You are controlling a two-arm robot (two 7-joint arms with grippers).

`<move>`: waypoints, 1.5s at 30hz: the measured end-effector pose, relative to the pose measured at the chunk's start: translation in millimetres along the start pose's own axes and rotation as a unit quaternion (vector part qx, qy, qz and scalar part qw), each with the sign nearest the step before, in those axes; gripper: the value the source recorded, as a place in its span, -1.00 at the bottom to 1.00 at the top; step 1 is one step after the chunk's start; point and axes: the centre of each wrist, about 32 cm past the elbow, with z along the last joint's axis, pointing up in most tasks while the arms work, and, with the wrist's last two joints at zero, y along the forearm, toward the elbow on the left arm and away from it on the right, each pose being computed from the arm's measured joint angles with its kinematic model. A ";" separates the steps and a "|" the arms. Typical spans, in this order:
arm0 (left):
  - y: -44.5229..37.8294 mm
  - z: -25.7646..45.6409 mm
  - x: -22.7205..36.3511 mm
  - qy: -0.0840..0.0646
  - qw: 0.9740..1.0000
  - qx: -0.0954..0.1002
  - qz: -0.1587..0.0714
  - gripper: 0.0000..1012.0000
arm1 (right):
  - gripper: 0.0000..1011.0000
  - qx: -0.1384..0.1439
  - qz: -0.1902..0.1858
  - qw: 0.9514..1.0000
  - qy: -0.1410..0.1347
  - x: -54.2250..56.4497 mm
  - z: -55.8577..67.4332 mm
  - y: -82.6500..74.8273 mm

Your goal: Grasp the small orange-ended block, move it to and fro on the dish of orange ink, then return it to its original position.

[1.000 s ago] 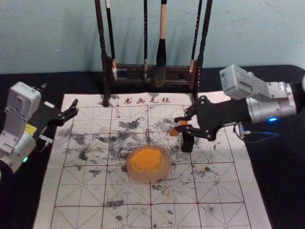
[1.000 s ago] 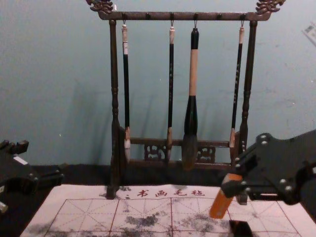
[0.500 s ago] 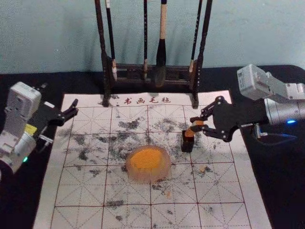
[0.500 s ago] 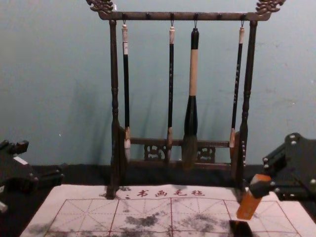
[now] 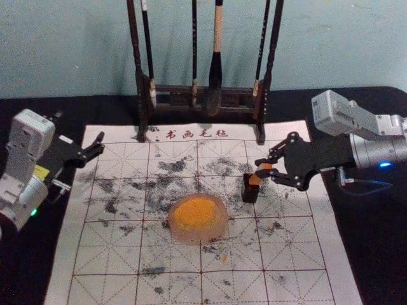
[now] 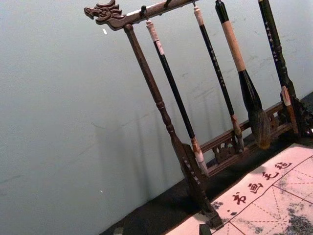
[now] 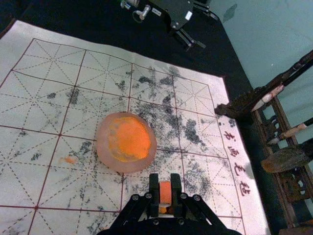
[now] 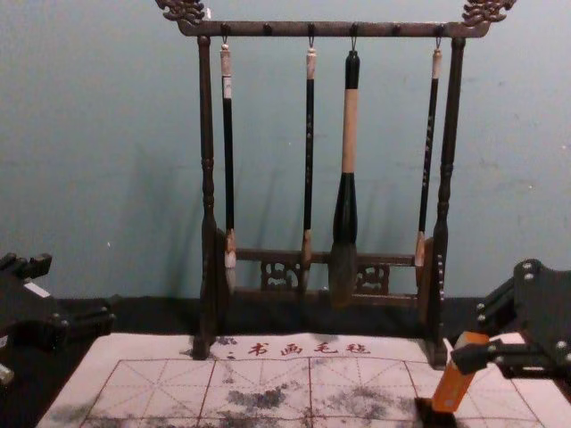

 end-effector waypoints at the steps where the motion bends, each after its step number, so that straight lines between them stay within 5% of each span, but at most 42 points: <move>1: 0.0 0.0 0.0 0.000 1.000 0.000 0.000 0.98 | -0.71 -0.001 0.000 1.000 0.001 0.5 -0.8 0.7; 45: 0.0 0.0 0.0 0.000 1.000 0.000 0.000 0.98 | -0.71 -0.014 0.010 1.000 0.014 2.3 -22.4 26.1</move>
